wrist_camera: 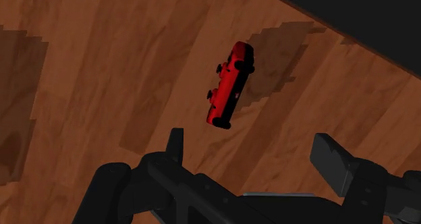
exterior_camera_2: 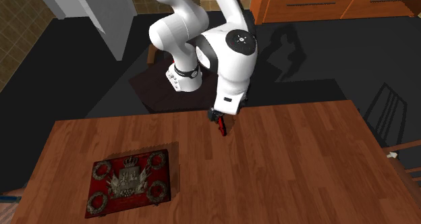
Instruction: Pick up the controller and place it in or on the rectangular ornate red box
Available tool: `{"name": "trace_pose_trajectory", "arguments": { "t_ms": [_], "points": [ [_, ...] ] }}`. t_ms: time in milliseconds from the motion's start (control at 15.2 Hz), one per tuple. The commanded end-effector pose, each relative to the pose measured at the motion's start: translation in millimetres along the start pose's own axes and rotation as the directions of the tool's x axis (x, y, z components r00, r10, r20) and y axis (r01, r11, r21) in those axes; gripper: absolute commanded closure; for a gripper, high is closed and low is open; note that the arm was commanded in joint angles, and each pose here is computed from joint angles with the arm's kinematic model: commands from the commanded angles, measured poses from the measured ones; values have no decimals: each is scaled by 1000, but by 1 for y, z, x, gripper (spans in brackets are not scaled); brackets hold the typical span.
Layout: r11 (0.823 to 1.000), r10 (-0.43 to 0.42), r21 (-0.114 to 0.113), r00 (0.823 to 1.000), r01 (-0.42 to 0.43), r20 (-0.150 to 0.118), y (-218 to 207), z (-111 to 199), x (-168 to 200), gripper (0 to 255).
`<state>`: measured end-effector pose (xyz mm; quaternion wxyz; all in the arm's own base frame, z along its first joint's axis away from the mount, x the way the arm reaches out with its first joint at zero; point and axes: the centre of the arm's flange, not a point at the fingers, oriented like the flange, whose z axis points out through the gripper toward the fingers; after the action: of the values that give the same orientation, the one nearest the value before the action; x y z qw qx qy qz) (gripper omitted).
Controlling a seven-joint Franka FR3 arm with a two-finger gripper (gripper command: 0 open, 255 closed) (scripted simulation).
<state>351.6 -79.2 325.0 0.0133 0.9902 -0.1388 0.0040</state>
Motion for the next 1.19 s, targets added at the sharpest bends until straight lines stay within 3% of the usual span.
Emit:
{"name": "trace_pose_trajectory", "arguments": {
  "t_ms": [0,132,594,1122],
  "points": [
    [1000,11,-6,1000,-11,8,4,28,1,0],
    [1000,21,-11,1000,-21,17,9,53,3,0],
    [1000,21,-11,1000,-21,17,9,90,2,0],
    [1000,21,-11,1000,-21,17,9,93,2,0]
  ]
}}
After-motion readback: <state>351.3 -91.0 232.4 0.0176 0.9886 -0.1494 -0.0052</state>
